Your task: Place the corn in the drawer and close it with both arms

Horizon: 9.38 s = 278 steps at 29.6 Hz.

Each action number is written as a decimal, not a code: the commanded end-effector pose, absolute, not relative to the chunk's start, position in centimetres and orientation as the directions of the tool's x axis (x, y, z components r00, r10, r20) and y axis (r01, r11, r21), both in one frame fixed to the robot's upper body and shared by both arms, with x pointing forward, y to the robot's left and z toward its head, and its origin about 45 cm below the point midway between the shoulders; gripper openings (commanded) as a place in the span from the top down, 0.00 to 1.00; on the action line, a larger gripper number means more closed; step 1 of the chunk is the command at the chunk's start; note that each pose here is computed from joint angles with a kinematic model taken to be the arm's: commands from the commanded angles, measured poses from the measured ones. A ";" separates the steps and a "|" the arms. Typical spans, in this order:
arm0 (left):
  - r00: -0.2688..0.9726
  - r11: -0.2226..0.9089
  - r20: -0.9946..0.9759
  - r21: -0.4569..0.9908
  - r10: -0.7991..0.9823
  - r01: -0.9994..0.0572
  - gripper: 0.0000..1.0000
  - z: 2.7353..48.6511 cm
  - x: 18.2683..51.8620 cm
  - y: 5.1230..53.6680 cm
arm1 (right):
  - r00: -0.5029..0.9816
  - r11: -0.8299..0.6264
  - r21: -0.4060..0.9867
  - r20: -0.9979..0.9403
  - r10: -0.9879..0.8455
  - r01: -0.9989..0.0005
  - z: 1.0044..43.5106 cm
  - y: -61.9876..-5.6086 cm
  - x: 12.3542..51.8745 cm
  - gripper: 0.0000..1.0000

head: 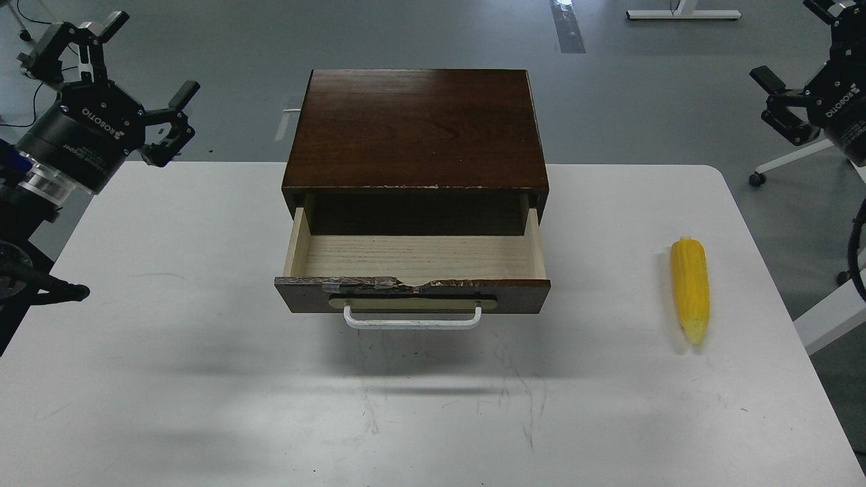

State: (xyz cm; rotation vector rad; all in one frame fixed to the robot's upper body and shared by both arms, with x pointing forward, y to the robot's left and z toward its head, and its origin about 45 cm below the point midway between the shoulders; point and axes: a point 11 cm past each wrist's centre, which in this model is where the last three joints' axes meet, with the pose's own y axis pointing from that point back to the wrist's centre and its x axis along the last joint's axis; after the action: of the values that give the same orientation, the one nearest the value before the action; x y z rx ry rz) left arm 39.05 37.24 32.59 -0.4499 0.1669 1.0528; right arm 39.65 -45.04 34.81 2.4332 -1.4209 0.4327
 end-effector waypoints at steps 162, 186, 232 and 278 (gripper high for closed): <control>0.504 0.363 -0.308 -0.414 0.807 -0.835 0.02 34.7 38.6 38.0 | 0.498 -0.824 0.439 0.836 0.229 -0.358 42.4 -10.8 41.7 0.04; 0.721 0.856 0.461 -0.277 0.517 -0.437 1.00 39.6 32.8 24.9 | 0.578 -0.574 0.084 0.213 -0.788 -0.814 27.7 -33.1 39.6 0.03; 0.926 0.966 0.379 0.240 -0.006 -0.092 1.00 18.9 20.3 16.9 | 0.519 -0.504 0.122 0.211 -0.829 -0.855 25.5 -35.3 38.9 0.03; 0.922 0.918 0.257 0.200 0.288 -0.343 1.00 16.9 24.2 20.6 | 0.521 -0.502 0.139 0.199 -0.830 -0.854 24.5 -35.4 38.5 0.03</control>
State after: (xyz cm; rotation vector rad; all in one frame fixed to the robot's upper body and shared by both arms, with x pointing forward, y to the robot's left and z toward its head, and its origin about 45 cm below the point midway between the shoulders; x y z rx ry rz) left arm 24.15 20.45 16.91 0.2435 -0.2239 0.3218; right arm 38.50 -35.36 24.61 2.5424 -1.4299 0.1581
